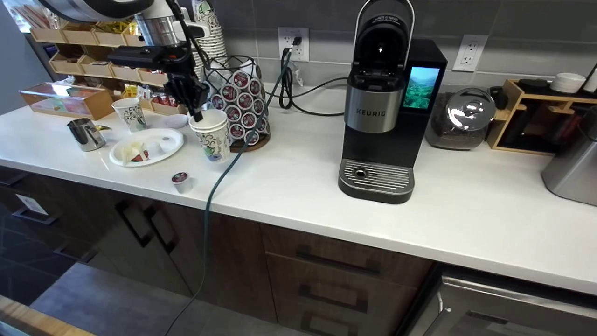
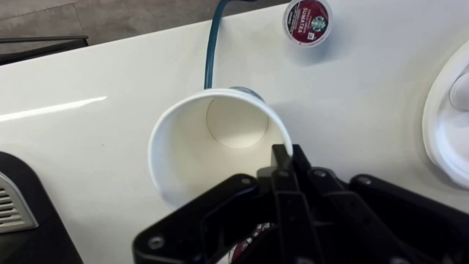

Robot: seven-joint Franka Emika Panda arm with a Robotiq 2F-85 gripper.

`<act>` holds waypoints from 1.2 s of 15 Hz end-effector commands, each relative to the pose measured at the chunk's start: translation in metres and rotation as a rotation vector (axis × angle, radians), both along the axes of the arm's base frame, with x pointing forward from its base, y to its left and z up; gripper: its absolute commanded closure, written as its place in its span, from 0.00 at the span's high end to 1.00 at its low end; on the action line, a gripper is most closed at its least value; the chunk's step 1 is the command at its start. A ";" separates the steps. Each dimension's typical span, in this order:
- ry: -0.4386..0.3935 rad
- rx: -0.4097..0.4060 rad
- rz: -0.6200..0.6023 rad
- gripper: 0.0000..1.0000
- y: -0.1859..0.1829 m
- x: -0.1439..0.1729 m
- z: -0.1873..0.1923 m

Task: Move the cup from the plate to the countertop

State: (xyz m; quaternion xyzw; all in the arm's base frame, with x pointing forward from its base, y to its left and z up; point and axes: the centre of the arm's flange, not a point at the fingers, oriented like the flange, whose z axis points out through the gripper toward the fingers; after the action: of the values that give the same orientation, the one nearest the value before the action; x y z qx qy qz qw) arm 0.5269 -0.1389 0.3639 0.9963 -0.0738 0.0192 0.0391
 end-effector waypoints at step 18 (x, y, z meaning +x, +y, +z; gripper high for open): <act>0.112 0.043 0.013 0.01 0.033 0.033 -0.060</act>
State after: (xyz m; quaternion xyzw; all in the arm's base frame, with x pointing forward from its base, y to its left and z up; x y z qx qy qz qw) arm 0.5573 -0.1102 0.3230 0.9984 -0.0498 -0.0118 0.0222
